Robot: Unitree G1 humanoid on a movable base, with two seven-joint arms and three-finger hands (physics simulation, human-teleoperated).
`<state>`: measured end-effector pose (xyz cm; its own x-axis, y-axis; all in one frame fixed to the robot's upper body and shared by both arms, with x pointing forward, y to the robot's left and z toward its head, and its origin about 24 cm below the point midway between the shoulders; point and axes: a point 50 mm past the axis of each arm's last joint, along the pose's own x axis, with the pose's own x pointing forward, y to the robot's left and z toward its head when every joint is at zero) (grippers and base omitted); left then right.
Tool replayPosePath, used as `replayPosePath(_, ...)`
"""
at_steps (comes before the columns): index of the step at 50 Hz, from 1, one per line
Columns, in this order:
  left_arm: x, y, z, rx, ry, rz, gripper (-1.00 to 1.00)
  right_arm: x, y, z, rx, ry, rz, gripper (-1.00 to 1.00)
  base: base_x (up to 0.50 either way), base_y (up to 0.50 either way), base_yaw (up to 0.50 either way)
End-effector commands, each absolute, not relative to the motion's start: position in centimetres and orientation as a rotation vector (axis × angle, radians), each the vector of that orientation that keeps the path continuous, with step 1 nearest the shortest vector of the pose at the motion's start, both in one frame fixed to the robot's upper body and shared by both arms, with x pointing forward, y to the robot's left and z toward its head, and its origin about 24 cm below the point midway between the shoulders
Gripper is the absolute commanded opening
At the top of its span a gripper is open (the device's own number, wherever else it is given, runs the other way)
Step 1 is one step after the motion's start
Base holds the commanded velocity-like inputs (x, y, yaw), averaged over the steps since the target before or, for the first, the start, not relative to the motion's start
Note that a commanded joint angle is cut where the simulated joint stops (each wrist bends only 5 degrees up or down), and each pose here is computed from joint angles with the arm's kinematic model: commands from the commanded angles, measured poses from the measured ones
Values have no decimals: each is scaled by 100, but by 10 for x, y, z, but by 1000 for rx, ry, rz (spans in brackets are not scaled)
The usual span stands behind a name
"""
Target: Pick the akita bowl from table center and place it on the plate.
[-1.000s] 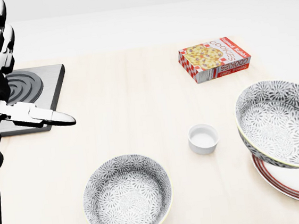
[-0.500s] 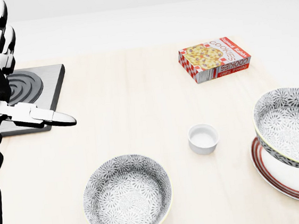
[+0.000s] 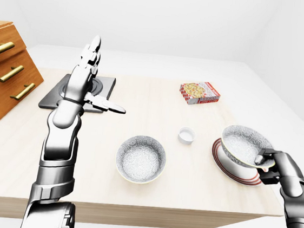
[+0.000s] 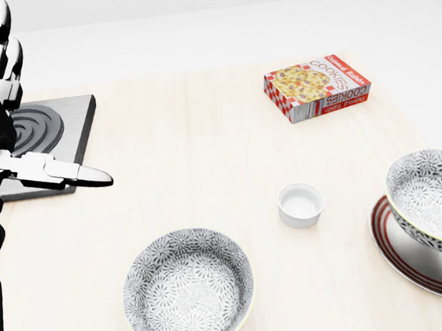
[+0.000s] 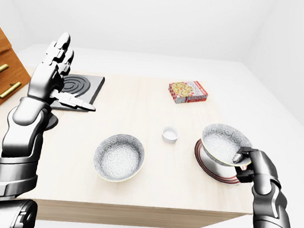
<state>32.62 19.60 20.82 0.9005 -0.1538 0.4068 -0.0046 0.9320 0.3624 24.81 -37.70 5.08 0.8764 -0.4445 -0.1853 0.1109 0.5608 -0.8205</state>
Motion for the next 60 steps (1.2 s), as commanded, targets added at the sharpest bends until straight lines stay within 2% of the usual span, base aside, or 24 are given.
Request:
replayPosePath(1,327,196,207,366,-438,-79,100,254,-386,43,-907,434,-428,-100,0,0,0)
replayPosePath(31,326,197,201,363,-421,-74,100,247,-389,33,-925,478,-444,-97,0,0,0)
replayPosePath(32,326,197,201,363,-420,-74,100,248,-388,33,-926,476,-443,-85,0,0,0)
replayPosePath(34,326,197,200,362,-419,-73,100,248,-388,33,-927,473,-440,-40,0,0,0)
replayPosePath(35,326,198,200,362,-417,-73,100,248,-387,33,-929,471,-438,2,0,0,0)
replayPosePath(36,326,198,199,361,-413,-71,100,248,-386,33,-934,470,-433,78,0,0,0)
replayPosePath(37,326,198,198,360,-410,-71,100,250,-384,33,-935,464,-426,100,0,0,0)
replayPosePath(52,327,204,187,349,-367,-60,100,237,-386,24,-940,494,-415,100,0,0,0)
replayPosePath(60,327,204,186,350,-361,-59,100,240,-372,49,-931,358,-364,100,0,0,0)
